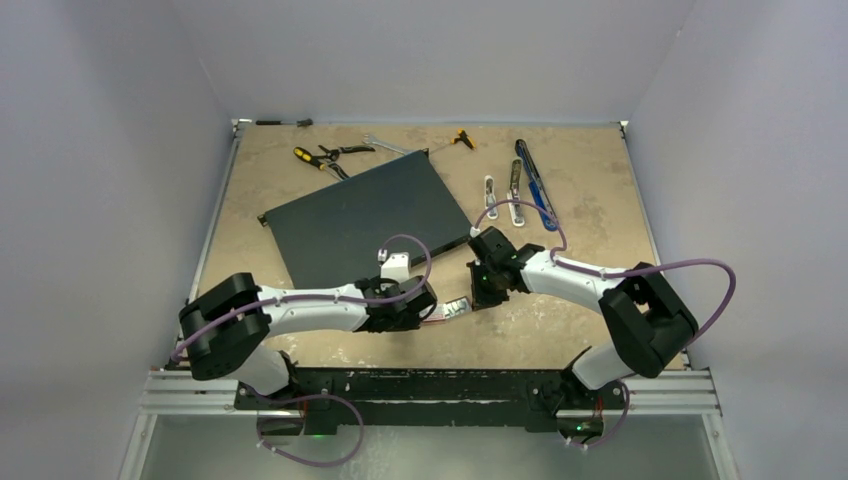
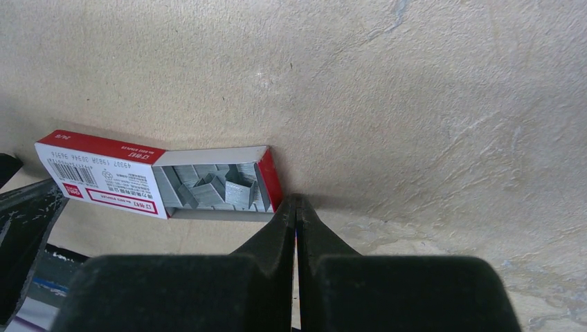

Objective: Unload the staples from the stapler
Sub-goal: Close the staple box at the center of the board.

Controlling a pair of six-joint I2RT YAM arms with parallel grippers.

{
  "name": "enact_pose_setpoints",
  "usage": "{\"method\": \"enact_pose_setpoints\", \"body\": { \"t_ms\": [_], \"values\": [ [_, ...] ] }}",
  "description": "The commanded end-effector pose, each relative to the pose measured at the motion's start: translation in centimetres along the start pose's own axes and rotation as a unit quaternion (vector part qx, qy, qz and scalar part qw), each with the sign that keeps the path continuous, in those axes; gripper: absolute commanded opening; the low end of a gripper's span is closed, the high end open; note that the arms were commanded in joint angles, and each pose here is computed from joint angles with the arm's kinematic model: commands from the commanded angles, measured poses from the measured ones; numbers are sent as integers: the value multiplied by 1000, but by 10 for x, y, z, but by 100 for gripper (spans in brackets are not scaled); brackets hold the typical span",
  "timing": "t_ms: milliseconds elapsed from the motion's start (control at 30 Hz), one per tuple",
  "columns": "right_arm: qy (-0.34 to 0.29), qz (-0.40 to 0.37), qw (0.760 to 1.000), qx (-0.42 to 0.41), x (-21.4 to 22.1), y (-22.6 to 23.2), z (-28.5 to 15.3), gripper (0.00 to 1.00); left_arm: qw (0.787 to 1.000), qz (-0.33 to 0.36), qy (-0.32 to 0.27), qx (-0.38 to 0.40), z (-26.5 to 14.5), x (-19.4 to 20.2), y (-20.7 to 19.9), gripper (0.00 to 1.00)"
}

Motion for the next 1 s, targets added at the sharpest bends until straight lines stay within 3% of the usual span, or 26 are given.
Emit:
{"method": "enact_pose_setpoints", "body": {
  "t_ms": [0,967],
  "values": [
    [6,-7,1000,-13,6,0,-2,0,996,17,86,-35,12,33,18,46],
    [28,7,998,-56,29,10,1,0,995,20,91,-33,13,42,13,46]
  ]
}}
Point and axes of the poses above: each gripper's point midway between its finger pads, its own z axis out along the fingers, its own y axis along the line the jaws close on, x = y × z, the point moved 8 cm from there along -z, back along the fingers, and after that the axes turned 4 degrees about -z, right-handed, at the moved point
